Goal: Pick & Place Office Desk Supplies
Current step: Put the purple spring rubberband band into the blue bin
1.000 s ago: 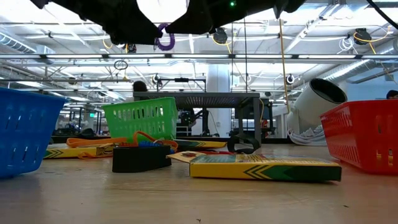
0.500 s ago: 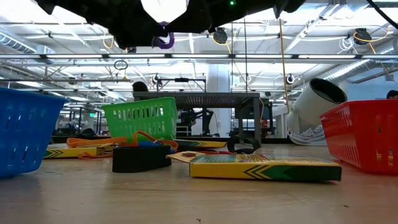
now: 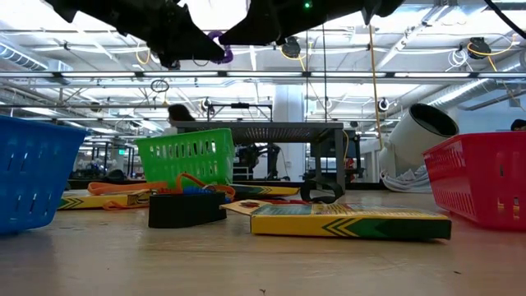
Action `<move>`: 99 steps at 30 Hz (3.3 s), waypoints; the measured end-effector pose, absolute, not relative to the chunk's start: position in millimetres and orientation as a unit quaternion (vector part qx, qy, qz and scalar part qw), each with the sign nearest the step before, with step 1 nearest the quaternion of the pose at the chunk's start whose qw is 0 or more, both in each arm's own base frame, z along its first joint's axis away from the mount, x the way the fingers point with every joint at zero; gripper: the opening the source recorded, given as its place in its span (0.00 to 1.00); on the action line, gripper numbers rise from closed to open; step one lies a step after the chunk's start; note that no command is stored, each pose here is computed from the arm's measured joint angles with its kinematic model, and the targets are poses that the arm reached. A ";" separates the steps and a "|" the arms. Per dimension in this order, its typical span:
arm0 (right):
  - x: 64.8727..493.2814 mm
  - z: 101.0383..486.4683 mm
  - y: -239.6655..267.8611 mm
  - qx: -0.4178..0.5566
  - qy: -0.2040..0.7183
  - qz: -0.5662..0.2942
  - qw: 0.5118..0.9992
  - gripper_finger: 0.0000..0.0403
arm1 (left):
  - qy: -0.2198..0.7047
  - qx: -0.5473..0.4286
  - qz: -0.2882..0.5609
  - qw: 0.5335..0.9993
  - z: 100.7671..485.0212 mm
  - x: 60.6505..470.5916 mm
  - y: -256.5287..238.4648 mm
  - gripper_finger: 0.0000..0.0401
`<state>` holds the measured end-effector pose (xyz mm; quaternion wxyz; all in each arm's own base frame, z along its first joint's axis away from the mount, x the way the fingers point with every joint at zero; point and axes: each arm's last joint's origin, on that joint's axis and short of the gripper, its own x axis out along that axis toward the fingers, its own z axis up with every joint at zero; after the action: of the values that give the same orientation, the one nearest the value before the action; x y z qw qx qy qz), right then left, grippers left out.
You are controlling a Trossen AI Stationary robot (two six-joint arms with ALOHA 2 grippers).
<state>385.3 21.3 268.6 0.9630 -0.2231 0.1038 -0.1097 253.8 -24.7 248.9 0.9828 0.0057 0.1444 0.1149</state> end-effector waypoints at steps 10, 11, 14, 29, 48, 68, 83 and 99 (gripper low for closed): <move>385.5 270.0 21.6 -0.199 0.093 -0.111 0.969 0.08 | 0.145 -0.004 0.120 0.982 248.7 253.6 -24.4 0.05; 385.5 270.1 22.0 -0.199 0.093 -0.111 0.969 0.10 | 0.145 -0.004 0.123 0.982 248.5 253.5 -24.2 0.05; 385.4 270.2 24.4 -0.200 0.092 -0.108 0.970 0.17 | 0.148 -0.004 0.130 0.980 248.0 253.3 -23.8 0.05; 372.3 295.8 33.5 -0.170 0.041 -0.106 0.979 0.46 | 0.182 -0.016 0.134 0.974 253.6 233.3 -23.3 0.05; 293.5 306.4 30.7 -0.082 -0.025 -0.116 0.990 0.43 | 0.243 -0.073 -0.032 0.967 278.4 168.9 -71.2 0.04; 254.3 283.7 42.0 -0.041 -0.096 -0.087 0.991 0.42 | 0.444 -0.176 -0.006 0.878 255.6 190.6 -160.3 0.04; 252.2 281.9 55.6 -0.041 -0.089 -0.060 0.993 0.42 | 0.537 -0.205 0.004 0.818 194.3 211.5 -199.5 0.04; 253.2 276.2 55.9 -0.037 -0.061 -0.057 0.996 0.42 | 0.559 -0.220 -0.011 0.799 178.4 218.3 -208.3 0.32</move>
<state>253.2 55.9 276.2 0.9958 -0.0370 -0.0615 -0.0574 218.3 -208.3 178.4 0.7993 -0.2198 0.5591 -0.0113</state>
